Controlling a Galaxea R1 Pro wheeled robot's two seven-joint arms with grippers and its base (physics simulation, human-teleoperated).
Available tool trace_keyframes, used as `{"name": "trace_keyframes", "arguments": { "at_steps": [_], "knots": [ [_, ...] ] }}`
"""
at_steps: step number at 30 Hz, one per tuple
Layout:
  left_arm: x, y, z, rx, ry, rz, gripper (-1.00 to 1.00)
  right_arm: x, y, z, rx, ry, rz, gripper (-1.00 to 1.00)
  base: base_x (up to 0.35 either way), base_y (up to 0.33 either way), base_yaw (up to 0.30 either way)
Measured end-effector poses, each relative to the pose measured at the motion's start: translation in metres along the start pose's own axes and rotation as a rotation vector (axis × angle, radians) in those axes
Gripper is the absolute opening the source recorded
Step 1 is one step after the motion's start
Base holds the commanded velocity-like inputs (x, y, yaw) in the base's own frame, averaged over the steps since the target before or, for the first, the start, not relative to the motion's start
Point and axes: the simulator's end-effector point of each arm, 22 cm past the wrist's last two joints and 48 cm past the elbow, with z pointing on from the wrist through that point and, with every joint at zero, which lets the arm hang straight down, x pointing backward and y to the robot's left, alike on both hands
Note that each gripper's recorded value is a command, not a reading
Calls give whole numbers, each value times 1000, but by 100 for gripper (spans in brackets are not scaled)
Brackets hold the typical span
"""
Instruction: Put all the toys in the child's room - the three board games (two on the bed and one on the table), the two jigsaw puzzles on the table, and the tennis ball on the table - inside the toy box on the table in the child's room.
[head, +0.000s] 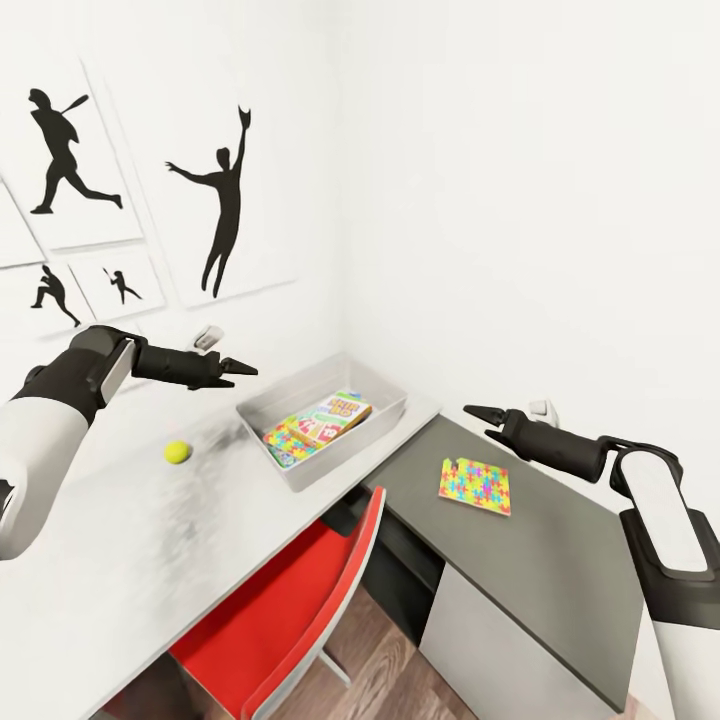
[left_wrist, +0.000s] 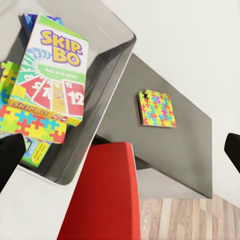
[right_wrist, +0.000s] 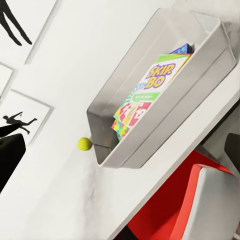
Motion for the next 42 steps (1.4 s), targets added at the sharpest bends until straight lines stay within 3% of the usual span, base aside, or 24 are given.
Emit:
{"name": "trace_keyframes", "arguments": {
  "at_steps": [42],
  "knots": [
    [-14,-32,-32,6,-44,41,100,-15,34,-20,-37,-40,-40,100,-20,0,46]
  ]
}}
